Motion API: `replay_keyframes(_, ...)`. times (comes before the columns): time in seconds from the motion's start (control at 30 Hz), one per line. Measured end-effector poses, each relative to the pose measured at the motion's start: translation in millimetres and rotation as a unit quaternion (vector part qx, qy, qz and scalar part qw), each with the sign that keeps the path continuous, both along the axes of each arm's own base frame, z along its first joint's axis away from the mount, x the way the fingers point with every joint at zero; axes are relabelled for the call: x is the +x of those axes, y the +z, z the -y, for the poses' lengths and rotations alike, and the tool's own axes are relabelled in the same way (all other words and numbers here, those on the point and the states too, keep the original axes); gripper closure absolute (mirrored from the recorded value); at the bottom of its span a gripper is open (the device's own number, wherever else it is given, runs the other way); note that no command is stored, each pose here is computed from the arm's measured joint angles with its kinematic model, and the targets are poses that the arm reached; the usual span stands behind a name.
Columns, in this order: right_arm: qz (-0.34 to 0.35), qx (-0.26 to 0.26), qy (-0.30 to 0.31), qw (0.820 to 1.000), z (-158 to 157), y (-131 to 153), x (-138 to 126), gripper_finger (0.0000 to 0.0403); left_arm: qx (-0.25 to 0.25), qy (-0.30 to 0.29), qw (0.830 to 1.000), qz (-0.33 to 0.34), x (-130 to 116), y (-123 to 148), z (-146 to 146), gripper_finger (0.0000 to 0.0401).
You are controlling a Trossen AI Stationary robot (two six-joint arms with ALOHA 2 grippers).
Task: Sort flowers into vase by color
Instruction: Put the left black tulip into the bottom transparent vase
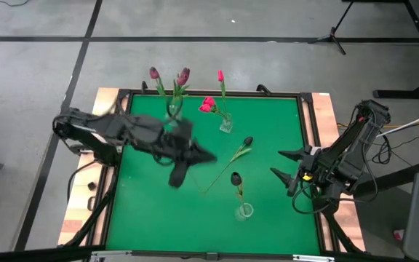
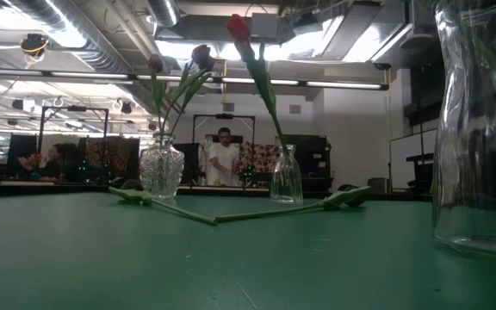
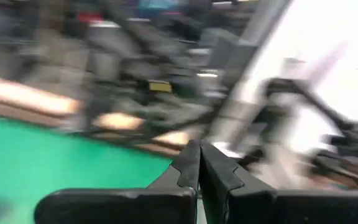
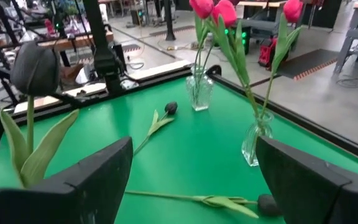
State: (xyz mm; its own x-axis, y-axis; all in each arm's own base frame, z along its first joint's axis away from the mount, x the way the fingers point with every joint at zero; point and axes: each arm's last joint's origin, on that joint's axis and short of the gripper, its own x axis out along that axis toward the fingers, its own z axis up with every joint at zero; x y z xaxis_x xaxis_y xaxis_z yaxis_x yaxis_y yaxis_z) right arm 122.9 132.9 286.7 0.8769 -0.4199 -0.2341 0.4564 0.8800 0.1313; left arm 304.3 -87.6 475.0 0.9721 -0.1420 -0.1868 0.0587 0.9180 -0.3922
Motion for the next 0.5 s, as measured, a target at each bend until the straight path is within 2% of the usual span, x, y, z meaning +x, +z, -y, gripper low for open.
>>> replay_keyframes(0.07, 0.006, -0.004, -0.004, 1.000, 0, 0, 0, 0.0063, -0.024, -0.069, 0.996, 0.048, 0, -4, 7, 0.0401)
replay_keyframes(0.13, 0.013, -0.002, -0.009, 1.000, 0, 1, 0, 0.0063, -0.035, -0.110, 0.990, 0.087, -12, -4, 7, 0.0401)
replay_keyframes(0.43, 0.045, -0.015, -0.031, 0.998, 2, 3, 0, 0.0063, -0.047, -0.051, 0.982, 0.178, -88, -29, -20, 0.0401)
replay_keyframes(0.5, 0.045, -0.015, -0.031, 0.998, 2, 3, 0, 0.0063, -0.052, -0.019, 0.981, 0.186, -103, -35, -27, 0.0401)
